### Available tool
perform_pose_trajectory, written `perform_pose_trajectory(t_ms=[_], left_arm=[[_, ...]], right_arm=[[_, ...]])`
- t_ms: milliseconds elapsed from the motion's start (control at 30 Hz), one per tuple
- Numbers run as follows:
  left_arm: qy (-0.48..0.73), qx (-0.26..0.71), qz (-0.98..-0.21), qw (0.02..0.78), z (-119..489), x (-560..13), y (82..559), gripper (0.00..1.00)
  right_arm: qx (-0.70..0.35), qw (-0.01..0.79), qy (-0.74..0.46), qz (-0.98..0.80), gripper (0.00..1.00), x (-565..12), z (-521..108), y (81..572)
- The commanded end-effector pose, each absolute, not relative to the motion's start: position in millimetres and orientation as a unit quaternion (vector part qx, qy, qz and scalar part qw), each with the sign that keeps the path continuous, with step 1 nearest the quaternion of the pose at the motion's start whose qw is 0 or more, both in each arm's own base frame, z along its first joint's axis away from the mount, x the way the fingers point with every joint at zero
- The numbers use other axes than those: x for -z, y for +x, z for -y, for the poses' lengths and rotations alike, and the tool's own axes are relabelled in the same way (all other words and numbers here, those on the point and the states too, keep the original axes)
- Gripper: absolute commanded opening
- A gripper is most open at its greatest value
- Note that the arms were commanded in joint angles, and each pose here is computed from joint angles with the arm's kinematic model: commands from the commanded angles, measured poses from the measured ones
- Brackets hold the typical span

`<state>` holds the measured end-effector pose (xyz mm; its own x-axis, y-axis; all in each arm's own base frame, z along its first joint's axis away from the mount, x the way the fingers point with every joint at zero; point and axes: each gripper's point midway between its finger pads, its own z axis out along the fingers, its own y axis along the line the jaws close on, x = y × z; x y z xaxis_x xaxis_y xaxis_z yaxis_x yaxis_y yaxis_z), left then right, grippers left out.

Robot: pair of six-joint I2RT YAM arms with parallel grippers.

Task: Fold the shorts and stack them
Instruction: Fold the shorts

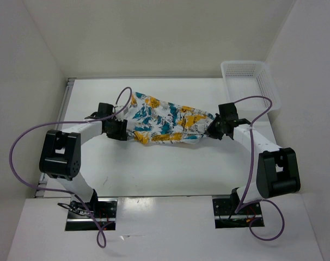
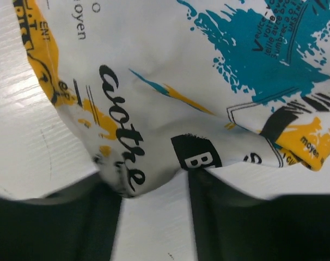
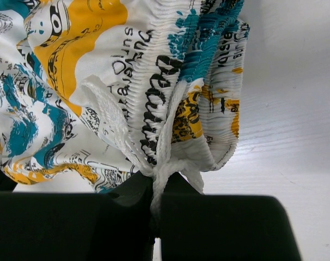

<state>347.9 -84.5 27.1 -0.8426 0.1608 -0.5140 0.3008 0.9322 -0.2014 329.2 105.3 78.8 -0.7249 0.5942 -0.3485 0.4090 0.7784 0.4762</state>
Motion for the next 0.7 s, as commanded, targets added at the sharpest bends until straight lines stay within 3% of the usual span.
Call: perform_pose_trajectory(t_ms=[0, 100, 300, 500, 667], left_arm=[[0.130, 0.162, -0.943, 0.258, 93.5, -30.0, 360.5, 0.46], [0.123, 0.162, -0.949, 0.240, 90.1, -21.3, 359.7, 0.34], [0.109, 0.131, -0.953, 0.250, 73.8, -28.8, 367.3, 0.01], [0.052, 0.077, -0.966, 0.242, 24.1, -68.5, 353.1, 0.00], [0.034, 0.034, -0.984, 0.170, 5.3, -45.0, 305.4, 0.00]], right_arm=[[-0.195, 0.276, 0.267, -0.902, 0.00, -92.2, -104.7, 340.8], [-0.195, 0.276, 0.267, -0.902, 0.00, -92.2, -104.7, 340.8], [-0.190, 0.269, 0.273, -0.904, 0.00, -86.1, -101.5, 341.3], [-0.158, 0.265, 0.298, -0.903, 0.00, -81.8, -81.6, 339.2], [-0.160, 0.263, 0.286, -0.907, 0.00, -81.2, -83.2, 340.5]])
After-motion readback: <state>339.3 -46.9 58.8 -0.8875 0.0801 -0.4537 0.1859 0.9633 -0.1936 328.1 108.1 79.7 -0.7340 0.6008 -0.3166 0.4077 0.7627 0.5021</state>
